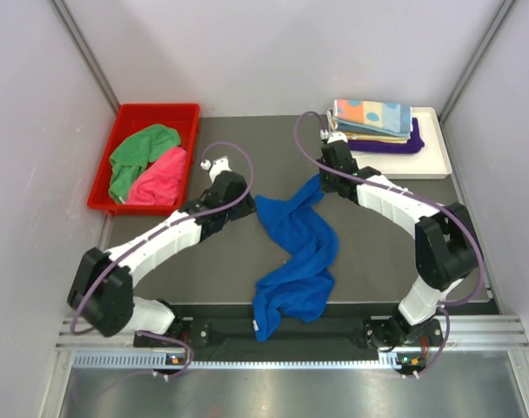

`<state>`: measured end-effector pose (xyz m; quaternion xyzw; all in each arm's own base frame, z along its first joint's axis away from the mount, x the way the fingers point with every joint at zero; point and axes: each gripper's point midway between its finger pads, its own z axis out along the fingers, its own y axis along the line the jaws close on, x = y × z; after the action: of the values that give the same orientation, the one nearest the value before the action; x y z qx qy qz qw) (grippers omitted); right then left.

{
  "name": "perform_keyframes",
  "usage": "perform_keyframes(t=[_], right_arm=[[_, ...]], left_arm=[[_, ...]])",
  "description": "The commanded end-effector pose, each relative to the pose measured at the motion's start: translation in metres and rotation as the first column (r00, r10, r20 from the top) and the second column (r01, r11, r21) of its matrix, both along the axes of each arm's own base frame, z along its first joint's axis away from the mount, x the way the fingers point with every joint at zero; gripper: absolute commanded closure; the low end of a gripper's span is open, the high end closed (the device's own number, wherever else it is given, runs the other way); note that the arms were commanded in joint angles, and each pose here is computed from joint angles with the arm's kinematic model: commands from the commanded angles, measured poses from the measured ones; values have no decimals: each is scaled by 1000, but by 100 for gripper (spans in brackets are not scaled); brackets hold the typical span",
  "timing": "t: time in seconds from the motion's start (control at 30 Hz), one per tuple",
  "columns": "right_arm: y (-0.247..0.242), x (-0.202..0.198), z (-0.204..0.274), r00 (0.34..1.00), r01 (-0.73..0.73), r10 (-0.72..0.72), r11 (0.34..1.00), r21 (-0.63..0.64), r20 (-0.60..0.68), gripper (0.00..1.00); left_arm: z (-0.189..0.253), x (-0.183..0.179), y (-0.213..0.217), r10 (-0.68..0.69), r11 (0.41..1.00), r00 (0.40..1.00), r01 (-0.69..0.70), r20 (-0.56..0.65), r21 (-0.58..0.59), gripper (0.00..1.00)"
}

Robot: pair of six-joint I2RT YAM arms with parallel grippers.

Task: Fold and stack the towels
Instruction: Flatten out the crumpled towel

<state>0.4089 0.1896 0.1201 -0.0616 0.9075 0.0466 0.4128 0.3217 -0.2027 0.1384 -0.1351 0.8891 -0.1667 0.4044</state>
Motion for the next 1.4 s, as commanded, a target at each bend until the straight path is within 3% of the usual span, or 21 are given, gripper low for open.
perform_keyframes(t=[0.0, 0.07, 0.37, 0.47, 0.77, 1.37], right_arm=[[-18, 6, 5, 999, 35, -35, 999, -39, 19, 100], [-26, 7, -1, 999, 53, -53, 997, -50, 1, 100], [-37, 9, -14, 996, 75, -76, 997, -25, -35, 100], [-39, 11, -13, 996, 78, -79, 997, -11, -34, 100], [-43, 12, -14, 996, 82, -81, 996, 22, -43, 100], [-48, 11, -13, 996, 84, -82, 995, 49, -43, 100]], left_arm=[[13, 42, -20, -68, 995, 997, 71, 41, -69, 48], [8, 52, -27, -120, 989, 992, 122, 25, -80, 48], [-37, 112, -37, -239, 964, 962, 251, -129, 88, 45], [-64, 109, -31, -250, 945, 936, 291, -246, 148, 44], [-96, 108, -28, -274, 918, 902, 349, -333, 191, 43], [-131, 101, -34, -259, 921, 889, 345, -378, 182, 48]])
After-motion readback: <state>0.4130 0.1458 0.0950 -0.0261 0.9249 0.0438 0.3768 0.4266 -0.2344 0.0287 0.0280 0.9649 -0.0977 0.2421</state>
